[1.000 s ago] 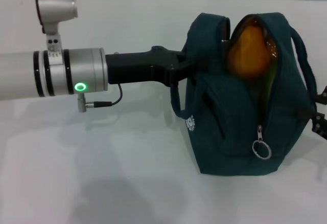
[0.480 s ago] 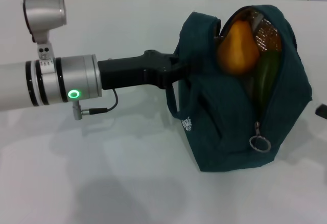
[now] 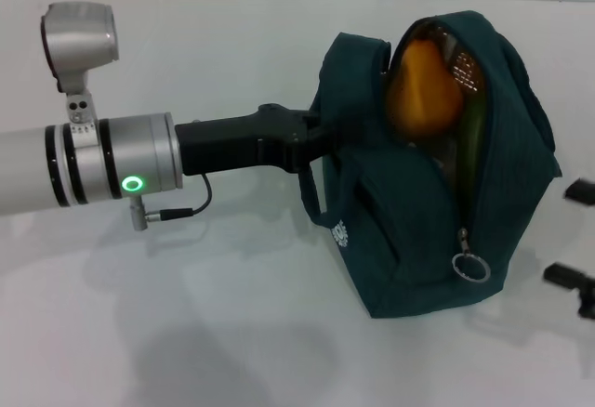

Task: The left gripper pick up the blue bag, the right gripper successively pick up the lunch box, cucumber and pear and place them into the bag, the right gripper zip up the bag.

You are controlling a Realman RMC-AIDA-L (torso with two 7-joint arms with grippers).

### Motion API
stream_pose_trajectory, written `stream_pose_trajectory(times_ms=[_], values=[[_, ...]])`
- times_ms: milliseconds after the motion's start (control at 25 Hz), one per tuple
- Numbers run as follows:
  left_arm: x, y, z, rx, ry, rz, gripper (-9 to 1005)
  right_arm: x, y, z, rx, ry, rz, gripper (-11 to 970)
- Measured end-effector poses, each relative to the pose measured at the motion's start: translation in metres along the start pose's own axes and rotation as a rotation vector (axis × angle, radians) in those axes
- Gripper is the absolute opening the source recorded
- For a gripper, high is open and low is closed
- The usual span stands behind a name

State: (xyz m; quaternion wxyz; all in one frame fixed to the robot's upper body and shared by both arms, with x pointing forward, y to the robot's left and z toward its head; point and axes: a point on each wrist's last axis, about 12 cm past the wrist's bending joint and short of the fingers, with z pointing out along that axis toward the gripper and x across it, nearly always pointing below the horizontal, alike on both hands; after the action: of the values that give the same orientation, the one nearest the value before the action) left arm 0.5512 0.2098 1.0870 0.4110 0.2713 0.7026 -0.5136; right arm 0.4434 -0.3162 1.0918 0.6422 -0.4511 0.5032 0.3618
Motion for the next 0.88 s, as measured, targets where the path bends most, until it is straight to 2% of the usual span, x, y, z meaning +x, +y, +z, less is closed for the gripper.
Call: stream_pose_trajectory(times_ms=[440, 880], values=[[-0.001, -0.001, 0.0, 0.005, -0.031, -0.004, 36, 0.032, 0.011, 0.018, -0.004, 0.09, 0.113, 676], [-0.001, 0.0, -0.001, 0.003, -0.034, -0.002, 37, 0.046, 0.015, 0.027, -0.005, 0.145, 0.168, 671]])
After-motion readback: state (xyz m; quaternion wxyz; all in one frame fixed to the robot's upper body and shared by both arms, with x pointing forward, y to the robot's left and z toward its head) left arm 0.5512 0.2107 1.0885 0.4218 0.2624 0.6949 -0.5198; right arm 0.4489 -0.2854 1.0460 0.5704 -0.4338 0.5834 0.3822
